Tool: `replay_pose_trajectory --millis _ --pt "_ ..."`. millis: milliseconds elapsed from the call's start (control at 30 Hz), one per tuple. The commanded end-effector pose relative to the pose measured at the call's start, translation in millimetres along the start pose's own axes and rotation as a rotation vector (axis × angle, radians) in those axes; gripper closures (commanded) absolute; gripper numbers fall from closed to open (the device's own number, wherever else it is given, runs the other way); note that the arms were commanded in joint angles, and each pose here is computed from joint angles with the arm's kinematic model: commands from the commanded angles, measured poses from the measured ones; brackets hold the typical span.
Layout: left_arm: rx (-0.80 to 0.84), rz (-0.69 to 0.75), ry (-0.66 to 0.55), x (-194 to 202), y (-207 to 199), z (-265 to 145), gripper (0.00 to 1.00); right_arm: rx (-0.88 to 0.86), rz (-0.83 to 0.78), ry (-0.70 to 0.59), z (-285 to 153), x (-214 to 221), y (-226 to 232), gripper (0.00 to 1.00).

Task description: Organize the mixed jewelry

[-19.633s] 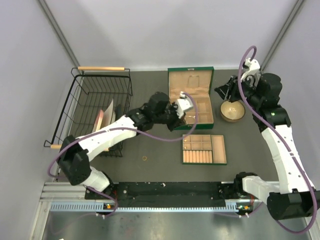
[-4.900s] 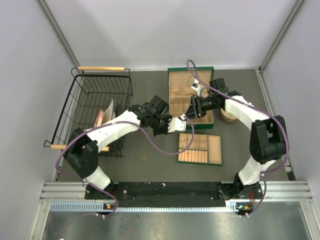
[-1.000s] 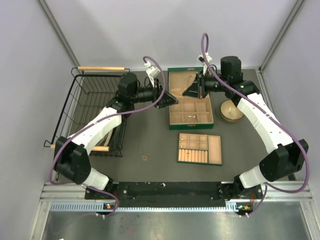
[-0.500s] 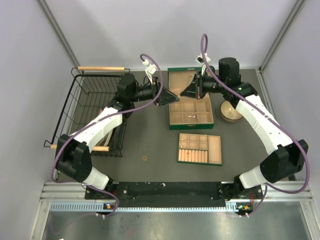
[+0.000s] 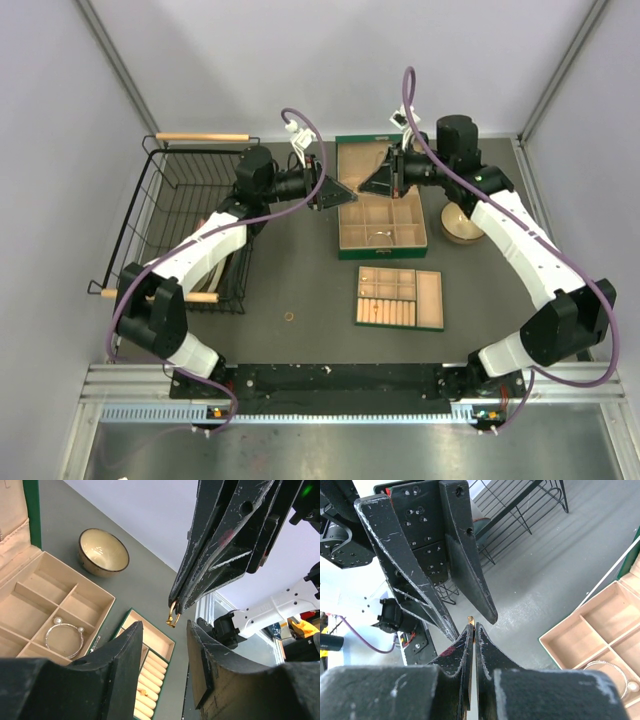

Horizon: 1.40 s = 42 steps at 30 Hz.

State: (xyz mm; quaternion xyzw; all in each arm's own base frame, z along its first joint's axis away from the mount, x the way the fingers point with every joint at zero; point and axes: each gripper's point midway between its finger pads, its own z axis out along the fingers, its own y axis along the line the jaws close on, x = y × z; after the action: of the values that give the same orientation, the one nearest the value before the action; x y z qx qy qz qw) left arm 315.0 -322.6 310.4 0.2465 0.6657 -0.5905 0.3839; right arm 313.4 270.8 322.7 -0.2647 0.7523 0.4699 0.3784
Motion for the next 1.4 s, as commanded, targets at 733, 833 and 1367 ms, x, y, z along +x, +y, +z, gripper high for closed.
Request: replay_pose_trajectory --millis 733,833,1367 --pt "0.063 0.016 -0.034 -11.7 -11.2 -0.1 0.82 -0.036 -0.047 -0.034 -1.5 -6.7 15.3 1.0" --pt "0.063 0.013 -0.032 -11.0 -10.5 0.3 0.87 -0.038 -0.044 -0.031 -0.7 -5.7 14.6 1.0" --pt "0.016 0.07 0.019 -0.9 -0.5 -2.6 1.0 0.025 -0.1 -0.078 -21.8 -13.7 11.0 0.64"
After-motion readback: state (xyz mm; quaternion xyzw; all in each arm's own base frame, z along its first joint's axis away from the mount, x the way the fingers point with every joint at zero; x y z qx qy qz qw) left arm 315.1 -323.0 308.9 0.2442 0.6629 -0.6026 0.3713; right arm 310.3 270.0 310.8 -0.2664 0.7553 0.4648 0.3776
